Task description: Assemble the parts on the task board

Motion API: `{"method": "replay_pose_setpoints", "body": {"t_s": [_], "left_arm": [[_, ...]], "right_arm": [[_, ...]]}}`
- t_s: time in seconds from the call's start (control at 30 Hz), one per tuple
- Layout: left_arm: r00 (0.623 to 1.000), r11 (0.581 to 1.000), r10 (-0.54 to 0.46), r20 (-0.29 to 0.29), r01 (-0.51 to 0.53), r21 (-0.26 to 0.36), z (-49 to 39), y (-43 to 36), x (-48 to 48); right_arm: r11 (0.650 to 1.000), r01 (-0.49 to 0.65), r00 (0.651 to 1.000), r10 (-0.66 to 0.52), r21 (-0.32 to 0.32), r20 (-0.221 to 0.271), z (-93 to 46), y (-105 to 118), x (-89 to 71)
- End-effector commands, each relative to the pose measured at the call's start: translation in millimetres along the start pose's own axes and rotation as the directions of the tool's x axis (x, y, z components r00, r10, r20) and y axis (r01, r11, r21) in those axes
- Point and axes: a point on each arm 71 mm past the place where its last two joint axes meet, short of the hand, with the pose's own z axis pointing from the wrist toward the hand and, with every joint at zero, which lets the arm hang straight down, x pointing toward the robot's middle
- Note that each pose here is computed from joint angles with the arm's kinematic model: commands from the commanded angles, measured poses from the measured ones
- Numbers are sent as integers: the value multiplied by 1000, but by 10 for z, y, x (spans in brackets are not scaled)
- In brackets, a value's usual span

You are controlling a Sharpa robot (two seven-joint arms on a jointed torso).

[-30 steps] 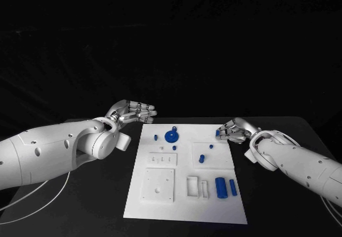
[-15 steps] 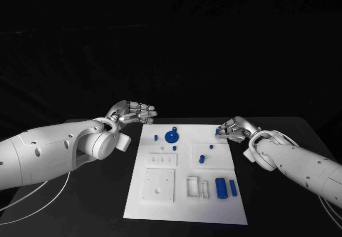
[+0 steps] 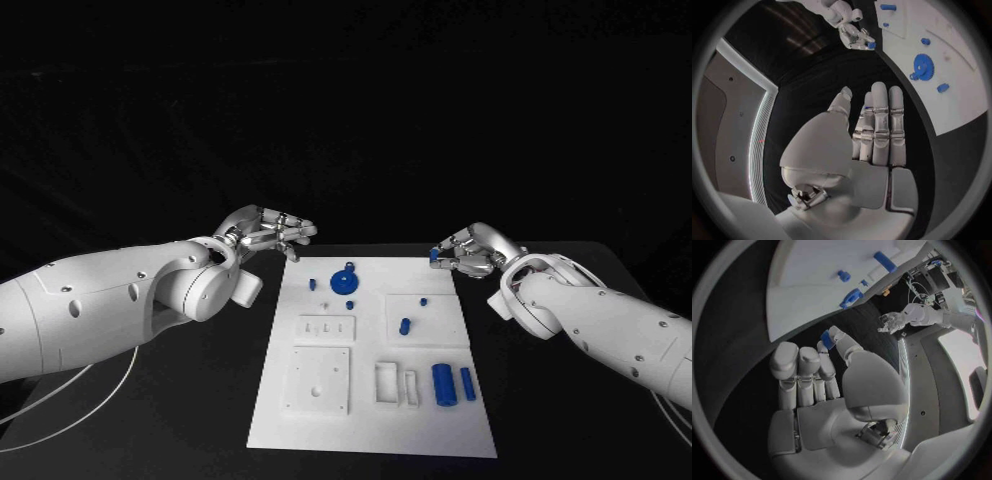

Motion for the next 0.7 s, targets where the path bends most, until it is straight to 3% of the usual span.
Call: {"method": "replay_pose_setpoints", "body": {"t_s": [0.03,0.37,0.7], "left_arm": [[994,992,88,-72,-94,-83,48,-20,44],[955,953,217,-201,-251,-167,184,-165,164],[923,914,262,-283,-331,-233,310,-190,343]], "right_arm": [[999,45,998,-44,18,-43,2,108,16],[994,102,987,-105,-33,-124,-4,481,104],[990,115,982,-125,-79,-141,29,847,297]]}}
